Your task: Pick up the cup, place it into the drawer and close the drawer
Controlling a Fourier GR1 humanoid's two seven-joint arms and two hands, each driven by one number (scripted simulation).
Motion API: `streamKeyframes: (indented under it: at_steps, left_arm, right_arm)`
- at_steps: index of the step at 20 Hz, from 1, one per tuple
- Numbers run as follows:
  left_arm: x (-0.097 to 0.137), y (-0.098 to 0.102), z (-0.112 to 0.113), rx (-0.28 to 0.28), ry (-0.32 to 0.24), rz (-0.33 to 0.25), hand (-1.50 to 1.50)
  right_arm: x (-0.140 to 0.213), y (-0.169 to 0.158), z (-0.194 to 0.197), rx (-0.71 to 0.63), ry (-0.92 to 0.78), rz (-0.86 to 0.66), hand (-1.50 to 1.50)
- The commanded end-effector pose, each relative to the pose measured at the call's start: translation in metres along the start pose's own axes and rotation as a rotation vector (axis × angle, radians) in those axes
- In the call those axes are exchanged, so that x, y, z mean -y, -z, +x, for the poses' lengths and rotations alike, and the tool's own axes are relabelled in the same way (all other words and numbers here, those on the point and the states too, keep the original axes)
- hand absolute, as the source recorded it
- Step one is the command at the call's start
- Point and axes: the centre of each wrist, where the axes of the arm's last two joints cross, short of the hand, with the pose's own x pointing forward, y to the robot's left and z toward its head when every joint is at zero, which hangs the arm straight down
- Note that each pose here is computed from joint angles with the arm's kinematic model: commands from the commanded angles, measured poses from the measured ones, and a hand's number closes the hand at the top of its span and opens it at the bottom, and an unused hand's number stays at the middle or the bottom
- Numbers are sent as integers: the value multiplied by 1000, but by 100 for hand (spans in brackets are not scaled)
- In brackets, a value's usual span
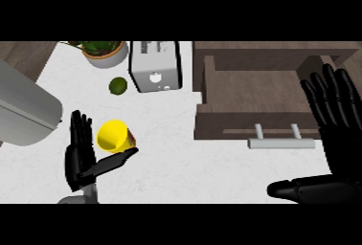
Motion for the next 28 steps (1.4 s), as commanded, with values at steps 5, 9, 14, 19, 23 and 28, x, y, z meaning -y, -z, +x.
streamKeyframes:
  at_steps: [5, 9, 14, 19, 23, 28]
  left_arm:
    - [-9, -26, -43, -1, -12, 20, -150]
    - [-17, 16, -28, -7, -18, 28, -150]
    - [-4, -1, -60, -24, -5, 27, -150]
    - [-19, -4, -76, -39, 3, 20, -150]
    - [-17, -7, -77, -7, -16, 15, -150]
    - [-11, 13, -77, -5, -53, 2, -150]
  right_arm:
    - [4, 8, 14, -4, 1, -2, -150]
    - [3, 9, 10, 1, -6, 10, -150]
    - [-6, 1, 12, -11, 20, 13, -150]
    - [1, 12, -9, -6, 9, 12, -150]
    - [-13, -4, 9, -11, 21, 11, -150]
    - [-10, -1, 8, -16, 22, 1, -150]
